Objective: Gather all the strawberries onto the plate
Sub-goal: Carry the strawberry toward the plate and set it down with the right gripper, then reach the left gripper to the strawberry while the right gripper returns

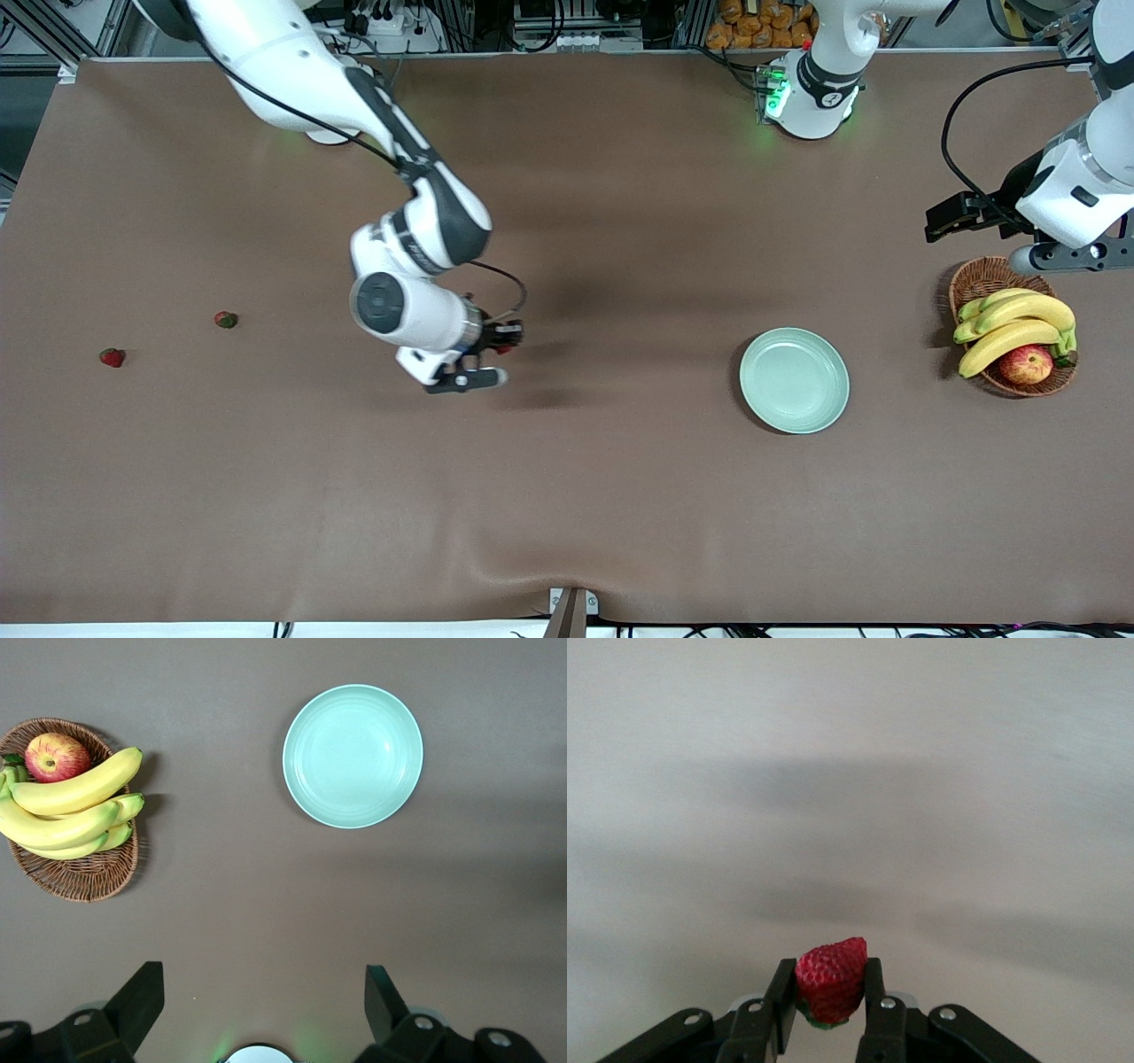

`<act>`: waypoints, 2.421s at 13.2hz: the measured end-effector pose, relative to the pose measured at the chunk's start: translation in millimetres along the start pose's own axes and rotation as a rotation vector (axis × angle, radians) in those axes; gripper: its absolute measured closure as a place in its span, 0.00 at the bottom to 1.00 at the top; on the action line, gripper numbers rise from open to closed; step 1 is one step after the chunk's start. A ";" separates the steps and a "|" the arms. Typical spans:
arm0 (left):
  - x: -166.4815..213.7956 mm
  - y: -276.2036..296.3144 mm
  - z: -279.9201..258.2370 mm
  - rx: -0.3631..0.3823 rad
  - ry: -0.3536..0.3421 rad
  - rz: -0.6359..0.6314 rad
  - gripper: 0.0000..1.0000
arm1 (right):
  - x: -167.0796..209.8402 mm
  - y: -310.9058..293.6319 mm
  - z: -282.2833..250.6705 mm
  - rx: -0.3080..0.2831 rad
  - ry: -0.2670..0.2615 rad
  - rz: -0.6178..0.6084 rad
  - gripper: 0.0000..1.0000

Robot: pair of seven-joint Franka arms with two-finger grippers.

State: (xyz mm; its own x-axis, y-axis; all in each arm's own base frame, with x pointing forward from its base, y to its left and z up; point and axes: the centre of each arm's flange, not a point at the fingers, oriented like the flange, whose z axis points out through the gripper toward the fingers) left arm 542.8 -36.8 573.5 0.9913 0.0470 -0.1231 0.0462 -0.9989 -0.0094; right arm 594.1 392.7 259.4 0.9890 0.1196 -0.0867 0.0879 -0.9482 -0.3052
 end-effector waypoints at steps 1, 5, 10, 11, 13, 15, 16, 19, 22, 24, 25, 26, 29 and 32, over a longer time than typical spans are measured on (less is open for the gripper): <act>0.3 0.0 0.9 0.000 0.001 0.000 0.00 | 1.4 -17.4 13.5 0.011 0.036 -0.025 0.66; 1.4 0.1 4.0 0.000 0.003 0.000 0.00 | -4.5 -62.7 73.2 0.034 0.112 -0.092 0.66; 2.7 0.3 9.4 0.000 0.004 0.000 0.00 | -18.2 -97.2 111.4 0.052 0.146 -0.126 0.65; 3.0 0.3 10.4 -0.001 0.005 0.000 0.00 | -17.9 -97.3 113.7 0.053 0.149 -0.126 0.59; 4.0 0.6 13.1 -0.001 0.009 0.000 0.00 | -15.8 -96.8 112.7 0.054 0.157 -0.125 0.36; 5.5 1.8 18.9 -0.001 0.013 0.002 0.00 | -11.0 -100.3 104.0 0.063 0.176 -0.127 0.15; 6.2 3.2 21.3 -0.001 0.016 0.004 0.00 | -6.9 -100.5 96.6 0.066 0.189 -0.126 0.04; 9.2 9.3 31.0 -0.001 0.029 0.015 0.00 | 9.4 -86.6 61.8 0.062 0.190 -0.102 0.00; 10.7 20.2 42.7 0.000 0.031 0.003 0.00 | 28.7 -52.6 13.2 0.043 0.139 -0.052 0.00; 9.5 43.3 48.0 0.004 0.030 -0.033 0.00 | 39.9 -22.0 -16.5 0.012 0.117 -0.017 0.00; 8.6 56.3 50.5 0.006 0.031 -0.047 0.00 | 43.9 -5.2 -29.8 -0.011 0.118 0.001 0.00; 8.0 68.5 52.9 0.007 0.034 -0.063 0.00 | 45.3 11.1 -42.8 -0.039 0.124 0.014 0.00; 8.9 98.0 64.4 0.007 0.038 -0.119 0.00 | 35.7 67.8 -83.1 -0.160 0.112 0.045 0.00; 10.1 131.6 78.5 0.001 0.048 -0.162 0.00 | 21.1 136.6 -123.5 -0.228 0.070 0.047 0.00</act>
State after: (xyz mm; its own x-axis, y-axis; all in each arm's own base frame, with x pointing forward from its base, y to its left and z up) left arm 549.2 -167.6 493.1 0.9757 0.2068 -0.0719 0.2054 -0.9783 -0.0259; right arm 641.7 229.3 333.0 0.9978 0.0606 -0.0277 0.0582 -0.9951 -0.0799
